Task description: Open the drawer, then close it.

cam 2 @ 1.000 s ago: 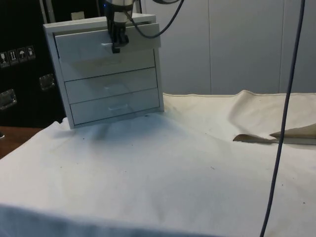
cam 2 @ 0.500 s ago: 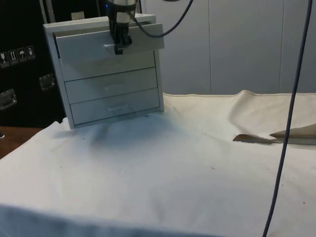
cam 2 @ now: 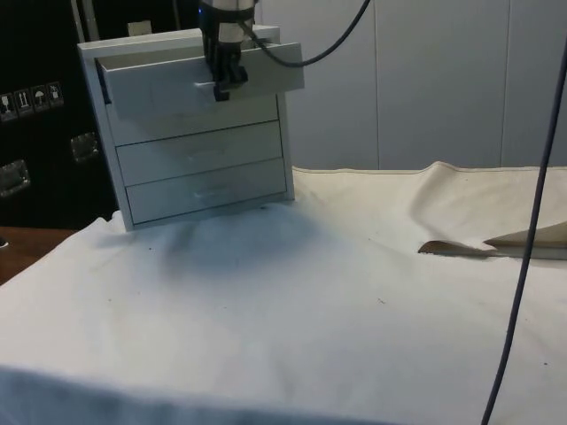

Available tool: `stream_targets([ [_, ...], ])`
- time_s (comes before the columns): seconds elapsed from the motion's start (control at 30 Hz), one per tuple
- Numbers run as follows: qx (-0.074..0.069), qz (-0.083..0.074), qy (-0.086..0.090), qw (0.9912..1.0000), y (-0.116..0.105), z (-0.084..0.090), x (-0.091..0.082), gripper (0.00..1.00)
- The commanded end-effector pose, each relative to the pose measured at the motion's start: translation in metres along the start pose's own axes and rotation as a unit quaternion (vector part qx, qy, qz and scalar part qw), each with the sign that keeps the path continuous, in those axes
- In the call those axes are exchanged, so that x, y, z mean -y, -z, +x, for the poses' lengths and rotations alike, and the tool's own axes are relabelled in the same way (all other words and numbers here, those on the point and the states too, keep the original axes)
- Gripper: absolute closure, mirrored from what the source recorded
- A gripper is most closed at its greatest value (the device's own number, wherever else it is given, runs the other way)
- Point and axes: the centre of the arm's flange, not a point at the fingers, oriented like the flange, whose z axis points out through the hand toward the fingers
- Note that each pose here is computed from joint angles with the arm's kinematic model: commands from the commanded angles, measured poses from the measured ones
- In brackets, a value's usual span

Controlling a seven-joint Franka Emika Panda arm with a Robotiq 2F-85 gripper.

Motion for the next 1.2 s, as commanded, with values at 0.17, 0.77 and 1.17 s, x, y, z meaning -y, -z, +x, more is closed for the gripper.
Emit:
stream_targets([
  [0.17,0.001,-0.004,0.002,0.99999,0.010,-0.004,0.017,1.00],
  [0.77,-0.003,-0.019,-0.007,0.99979,0.012,0.002,0.037,1.00],
  [1.17,-0.004,-0.018,-0.011,0.99977,0.016,0.001,0.041,0.49],
])
